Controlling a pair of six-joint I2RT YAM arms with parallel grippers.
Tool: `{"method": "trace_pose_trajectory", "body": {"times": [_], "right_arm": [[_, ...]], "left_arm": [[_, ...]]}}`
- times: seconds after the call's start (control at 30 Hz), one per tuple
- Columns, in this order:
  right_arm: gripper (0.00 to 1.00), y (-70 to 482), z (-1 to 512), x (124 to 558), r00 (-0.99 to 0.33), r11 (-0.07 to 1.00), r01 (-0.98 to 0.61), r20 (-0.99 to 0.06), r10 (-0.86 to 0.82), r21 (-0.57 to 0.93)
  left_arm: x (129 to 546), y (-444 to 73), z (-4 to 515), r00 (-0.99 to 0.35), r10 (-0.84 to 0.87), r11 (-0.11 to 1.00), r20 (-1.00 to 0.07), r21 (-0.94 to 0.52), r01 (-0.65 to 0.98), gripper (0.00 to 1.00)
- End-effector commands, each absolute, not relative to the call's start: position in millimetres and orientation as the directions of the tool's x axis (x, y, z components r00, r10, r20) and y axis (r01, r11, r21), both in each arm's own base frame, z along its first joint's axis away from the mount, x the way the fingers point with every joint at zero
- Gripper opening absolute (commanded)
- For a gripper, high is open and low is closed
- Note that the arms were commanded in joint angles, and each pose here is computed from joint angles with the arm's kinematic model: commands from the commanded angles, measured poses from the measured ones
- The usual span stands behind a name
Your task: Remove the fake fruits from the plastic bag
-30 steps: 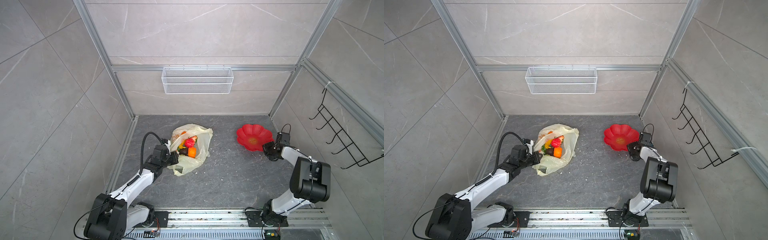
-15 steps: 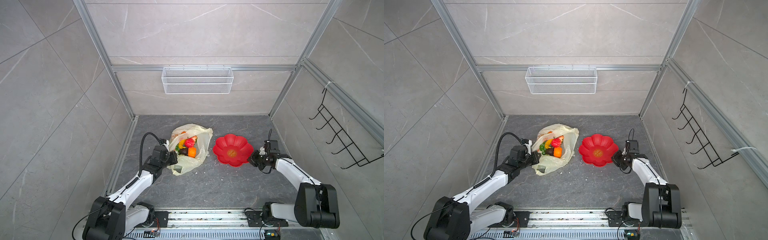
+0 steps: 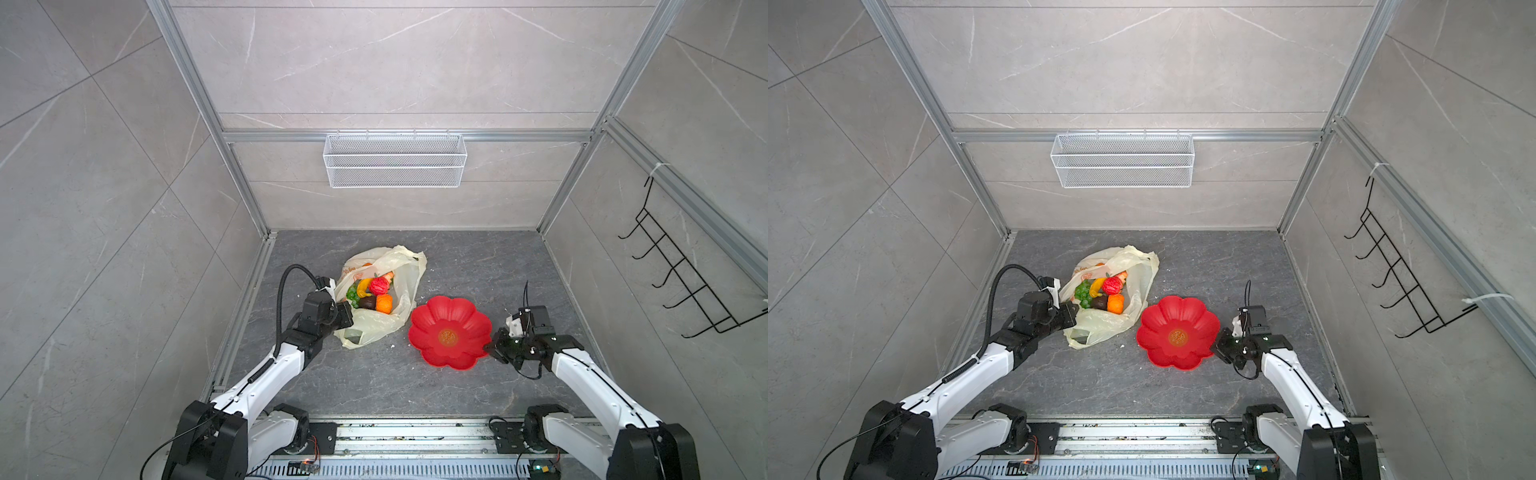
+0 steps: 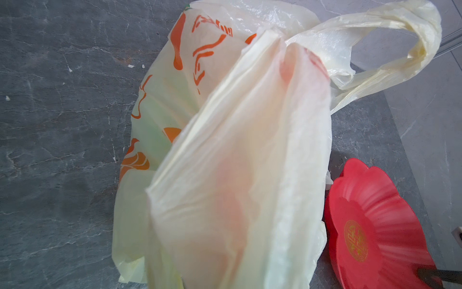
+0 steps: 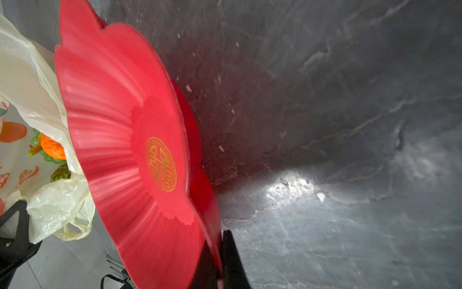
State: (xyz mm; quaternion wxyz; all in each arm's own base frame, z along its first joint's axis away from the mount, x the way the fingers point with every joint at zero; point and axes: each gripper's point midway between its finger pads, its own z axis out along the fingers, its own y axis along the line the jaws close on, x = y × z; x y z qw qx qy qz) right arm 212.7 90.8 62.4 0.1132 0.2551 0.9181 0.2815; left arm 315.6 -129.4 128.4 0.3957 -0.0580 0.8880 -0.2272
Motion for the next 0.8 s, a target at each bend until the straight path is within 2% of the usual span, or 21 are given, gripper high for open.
{"method": "trace_pose_trajectory", "body": {"times": [0.0,0.2,0.27,0.33,0.43,0.57,0.7,0.77], "right_arm": [[0.06,100.1,64.0,203.2,-0.860,0.701,0.380,-0.049,0.509,0.604],[0.08,102.2,57.2,197.1,-0.875,0.719,0.373,-0.036,0.484,0.586],[0.17,101.2,58.3,198.7,-0.876,0.728,0.369,-0.045,0.479,0.578],[0.35,99.2,61.8,201.9,-0.876,0.737,0.361,-0.064,0.479,0.571],[0.50,96.7,69.3,206.4,-0.873,0.747,0.353,-0.089,0.480,0.563],[0.59,88.0,85.1,213.6,-0.859,0.770,0.351,-0.144,0.491,0.533],[0.63,72.0,111.7,225.1,-0.827,0.809,0.353,-0.247,0.505,0.470],[0.64,65.2,132.3,238.0,-0.790,0.815,0.364,-0.314,0.526,0.451]], "left_arm": [[318.1,-127.0,127.1,-0.670,-0.264,0.902,-0.694,-0.423,0.083,0.00],[318.3,-127.3,126.2,-0.670,-0.260,0.904,-0.695,-0.420,0.085,0.00],[317.9,-127.6,127.0,-0.669,-0.262,0.902,-0.695,-0.423,0.087,0.00],[317.5,-127.8,128.7,-0.666,-0.263,0.900,-0.698,-0.426,0.090,0.00],[316.4,-127.0,130.3,-0.661,-0.266,0.900,-0.702,-0.427,0.092,0.00],[314.5,-126.2,128.6,-0.666,-0.264,0.901,-0.698,-0.425,0.088,0.00],[312.5,-127.3,124.1,-0.687,-0.271,0.898,-0.674,-0.435,0.073,0.00],[311.2,-126.4,119.9,-0.700,-0.278,0.897,-0.658,-0.438,0.054,0.08]]}}
